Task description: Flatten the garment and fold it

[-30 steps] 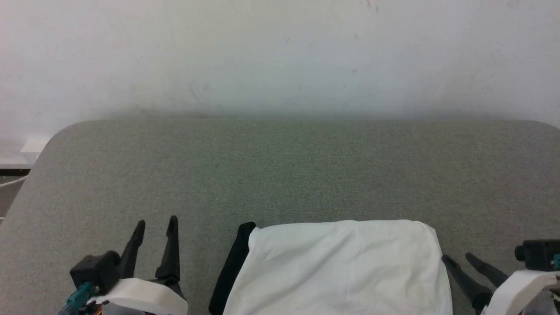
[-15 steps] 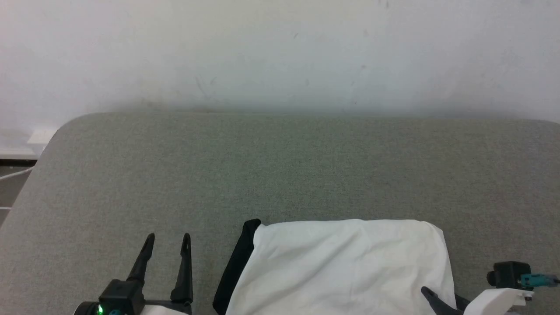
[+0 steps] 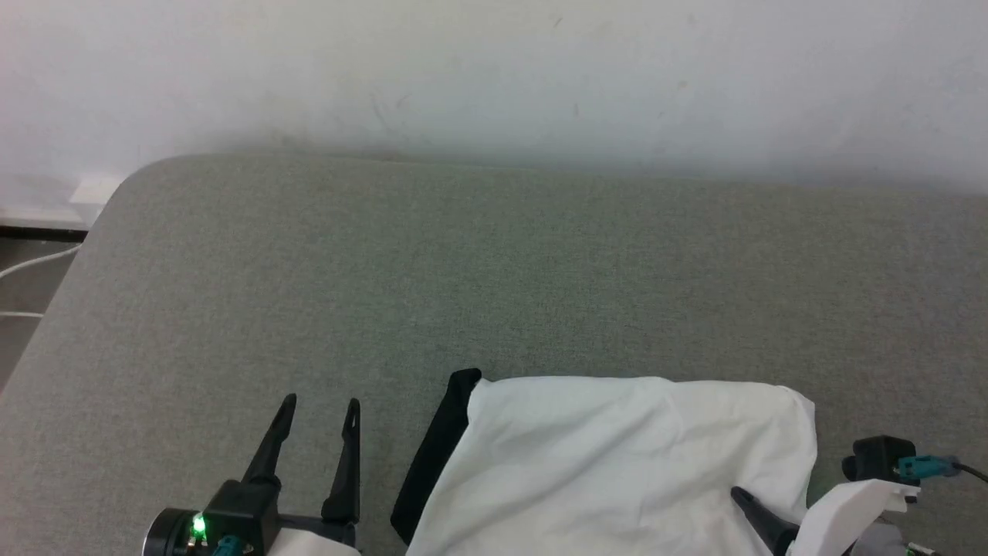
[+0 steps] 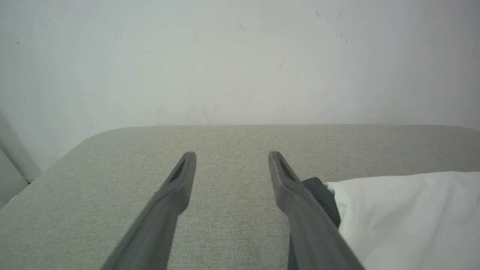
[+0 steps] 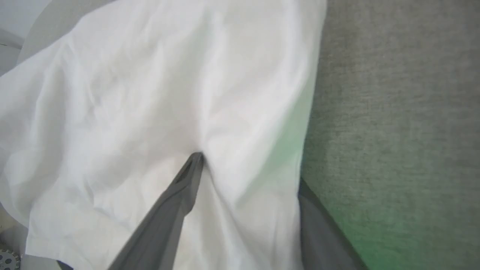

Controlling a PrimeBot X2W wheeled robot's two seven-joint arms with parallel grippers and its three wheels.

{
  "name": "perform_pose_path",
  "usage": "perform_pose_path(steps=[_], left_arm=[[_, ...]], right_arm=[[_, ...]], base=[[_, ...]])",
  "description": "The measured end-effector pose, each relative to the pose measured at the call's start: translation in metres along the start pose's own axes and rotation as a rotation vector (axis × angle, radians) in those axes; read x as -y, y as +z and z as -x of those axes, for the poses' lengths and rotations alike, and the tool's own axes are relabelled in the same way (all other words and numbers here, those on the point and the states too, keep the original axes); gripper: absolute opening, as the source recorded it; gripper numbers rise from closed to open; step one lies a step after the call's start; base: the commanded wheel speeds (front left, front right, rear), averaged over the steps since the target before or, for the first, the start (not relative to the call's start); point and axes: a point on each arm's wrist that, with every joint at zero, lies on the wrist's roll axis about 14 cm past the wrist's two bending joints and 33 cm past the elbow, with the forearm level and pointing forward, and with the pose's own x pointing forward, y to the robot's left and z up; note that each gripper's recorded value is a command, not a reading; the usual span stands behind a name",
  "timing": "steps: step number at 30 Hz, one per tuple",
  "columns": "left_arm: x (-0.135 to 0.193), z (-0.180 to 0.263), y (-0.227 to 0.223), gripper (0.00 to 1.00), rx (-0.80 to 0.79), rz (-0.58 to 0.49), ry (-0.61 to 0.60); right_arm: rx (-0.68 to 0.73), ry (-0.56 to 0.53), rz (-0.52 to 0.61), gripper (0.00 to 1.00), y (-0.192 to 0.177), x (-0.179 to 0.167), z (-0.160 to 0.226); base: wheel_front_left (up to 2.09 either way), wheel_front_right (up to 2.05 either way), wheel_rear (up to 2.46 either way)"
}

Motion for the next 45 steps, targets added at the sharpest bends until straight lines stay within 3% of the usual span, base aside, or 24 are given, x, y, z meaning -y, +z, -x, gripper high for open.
perform_pose_path(steps=[1,2,3,13,22,27,34,45], left_arm=[[-0.001,0.000,-0.001,1.00,-0.004,-0.003,0.002],[-0.002,0.001,-0.002,1.00,-0.008,-0.005,0.006],[-0.004,0.001,-0.003,1.00,-0.012,-0.007,0.008],[-0.005,-0.001,-0.004,1.00,-0.009,-0.007,0.012],[-0.001,-0.002,-0.003,1.00,-0.003,0.002,-0.007],[-0.002,-0.002,-0.002,1.00,-0.001,0.009,-0.001],[0.000,0.000,-0.001,1.00,0.004,0.013,-0.008],[-0.002,0.005,0.006,1.00,0.029,0.013,-0.004]], right_arm=[[-0.009,0.004,0.003,0.97,-0.001,-0.002,-0.002],[-0.019,0.009,0.009,0.36,-0.003,-0.004,-0.005],[-0.026,0.017,0.012,0.00,-0.004,-0.006,-0.007],[0.068,0.016,-0.001,0.00,0.005,-0.006,-0.006],[0.235,-0.221,-0.018,0.00,0.055,0.087,0.033],[0.262,-0.264,-0.012,0.00,0.064,0.102,0.046],[0.297,-0.196,0.084,0.00,0.079,0.073,0.056],[0.264,0.015,0.248,0.00,0.078,-0.025,0.056]], base=[[0.00,0.00,0.00],[0.00,0.00,0.00],[0.00,0.00,0.00],[0.00,0.00,0.00],[0.00,0.00,0.00],[0.00,0.00,0.00],[0.00,0.00,0.00],[0.00,0.00,0.00]])
